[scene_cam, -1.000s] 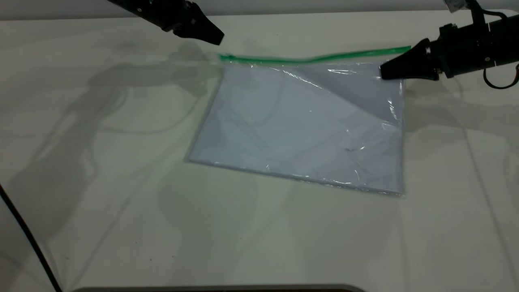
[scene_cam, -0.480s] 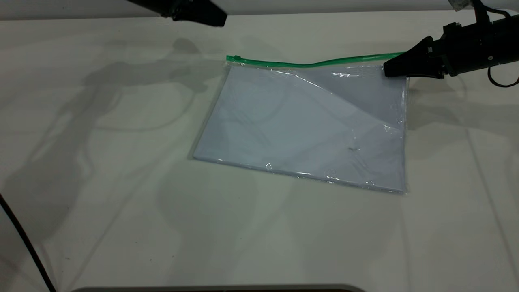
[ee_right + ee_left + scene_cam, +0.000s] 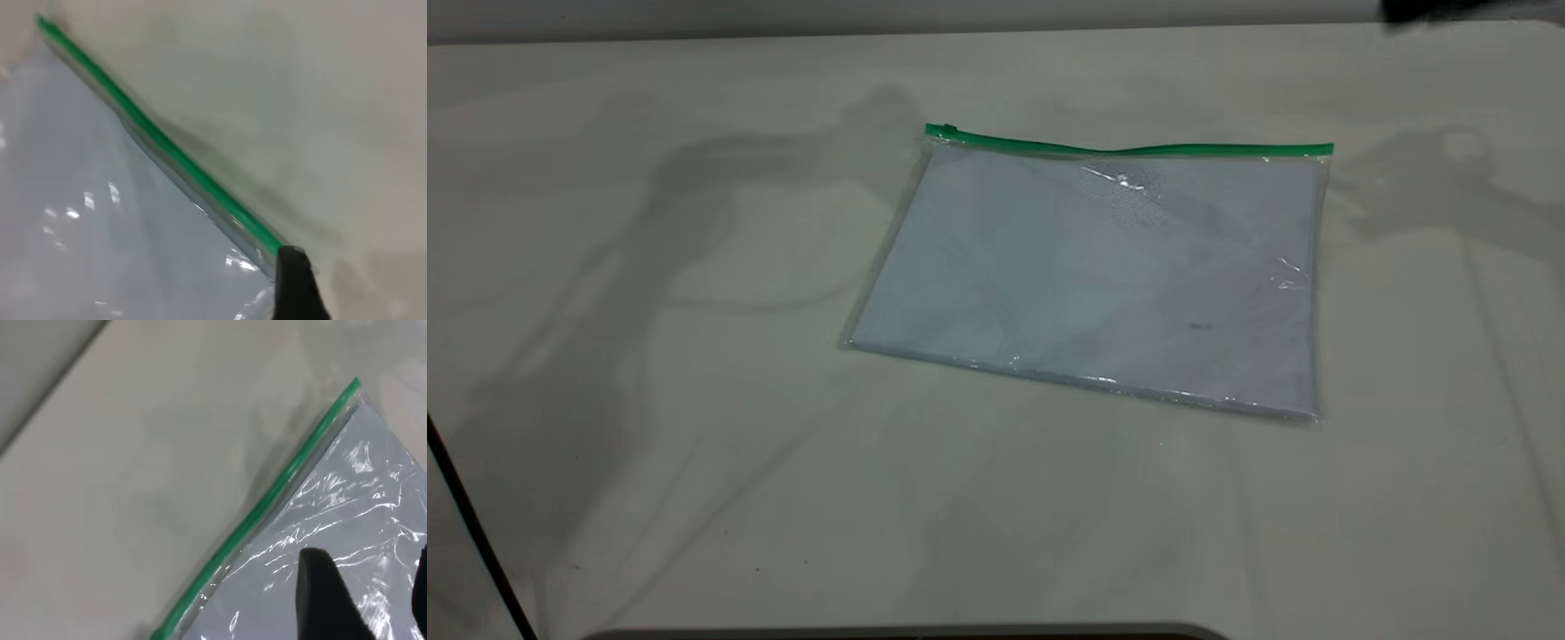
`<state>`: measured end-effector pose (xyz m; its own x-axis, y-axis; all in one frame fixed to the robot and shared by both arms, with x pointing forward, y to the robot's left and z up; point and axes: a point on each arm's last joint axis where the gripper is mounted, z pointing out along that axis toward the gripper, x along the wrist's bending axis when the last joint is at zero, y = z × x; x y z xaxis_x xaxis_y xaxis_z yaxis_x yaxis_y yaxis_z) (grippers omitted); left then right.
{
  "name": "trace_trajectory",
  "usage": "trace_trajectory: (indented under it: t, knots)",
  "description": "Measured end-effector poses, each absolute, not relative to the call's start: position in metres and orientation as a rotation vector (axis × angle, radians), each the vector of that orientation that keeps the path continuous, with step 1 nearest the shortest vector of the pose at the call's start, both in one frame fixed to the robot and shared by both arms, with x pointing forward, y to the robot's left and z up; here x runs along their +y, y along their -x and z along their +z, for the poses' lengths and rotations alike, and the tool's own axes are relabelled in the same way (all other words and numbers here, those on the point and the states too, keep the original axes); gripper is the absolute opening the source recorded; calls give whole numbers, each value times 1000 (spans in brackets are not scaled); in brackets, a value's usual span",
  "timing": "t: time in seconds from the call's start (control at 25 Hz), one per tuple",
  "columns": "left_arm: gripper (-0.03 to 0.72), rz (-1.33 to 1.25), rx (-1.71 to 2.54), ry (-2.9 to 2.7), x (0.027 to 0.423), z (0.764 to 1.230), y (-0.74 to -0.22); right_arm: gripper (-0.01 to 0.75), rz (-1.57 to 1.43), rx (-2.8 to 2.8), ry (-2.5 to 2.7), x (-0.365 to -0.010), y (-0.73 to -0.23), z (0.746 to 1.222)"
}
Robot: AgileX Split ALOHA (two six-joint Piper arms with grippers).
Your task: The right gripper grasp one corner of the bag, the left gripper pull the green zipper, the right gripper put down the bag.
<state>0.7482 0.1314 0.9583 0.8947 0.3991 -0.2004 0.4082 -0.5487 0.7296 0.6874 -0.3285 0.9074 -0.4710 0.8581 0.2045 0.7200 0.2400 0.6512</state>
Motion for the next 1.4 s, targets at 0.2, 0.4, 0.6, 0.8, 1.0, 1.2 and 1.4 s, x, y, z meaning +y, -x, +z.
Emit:
trace_trajectory:
  t: [0.2, 0.4, 0.6, 0.8, 1.0, 1.2, 1.4]
  knots:
    - [395, 107, 698, -2257, 135, 1049, -723, 456, 1062, 2275, -1492, -321, -657, 1012]
    - [395, 181, 861, -2286, 155, 1129, -681, 453, 1014, 2302, -1389, -292, -605, 1099]
    - [395, 377, 1003, -2202, 175, 1195, -643, 453, 929, 2365, -1426, -264, -553, 1143]
    - [395, 570, 1133, -2095, 198, 1248, -603, 453, 707, 2388, -1588, -255, -511, 1151]
    - [395, 614, 1193, -2076, 214, 1266, -555, 453, 528, 2289, -1772, -265, -474, 1131]
    - [395, 522, 1291, -2198, 226, 1229, -515, 452, 432, 2288, -1872, -273, -421, 1097]
    - [395, 307, 1450, -2359, 235, 1155, -482, 452, 420, 2264, -1923, -277, -373, 1054]
